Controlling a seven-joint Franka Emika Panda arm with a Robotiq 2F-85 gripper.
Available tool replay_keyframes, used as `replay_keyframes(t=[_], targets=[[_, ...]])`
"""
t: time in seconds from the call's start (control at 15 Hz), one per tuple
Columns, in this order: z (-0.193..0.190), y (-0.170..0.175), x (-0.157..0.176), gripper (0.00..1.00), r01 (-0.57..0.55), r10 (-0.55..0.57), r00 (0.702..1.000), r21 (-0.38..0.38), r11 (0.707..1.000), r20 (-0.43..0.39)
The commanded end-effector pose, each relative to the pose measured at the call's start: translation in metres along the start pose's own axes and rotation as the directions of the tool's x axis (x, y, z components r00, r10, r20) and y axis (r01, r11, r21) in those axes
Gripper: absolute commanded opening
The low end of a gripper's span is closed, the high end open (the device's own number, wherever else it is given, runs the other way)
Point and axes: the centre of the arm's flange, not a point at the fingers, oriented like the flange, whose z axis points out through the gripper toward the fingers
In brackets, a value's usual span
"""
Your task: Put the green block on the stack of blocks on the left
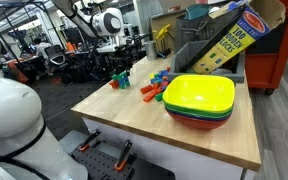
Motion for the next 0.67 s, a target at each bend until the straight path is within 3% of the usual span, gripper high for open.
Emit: replay_keyframes(t=[0.0,0.6], targets=[[0.0001,0.0076,-0.0047,1.0,-0.03,0.03,0.999,-0.016,0.999,-0.015],[0.0024,0.0118,-0.0065,1.0,-0.032,0.032,0.999,-0.017,0.999,-0.009]])
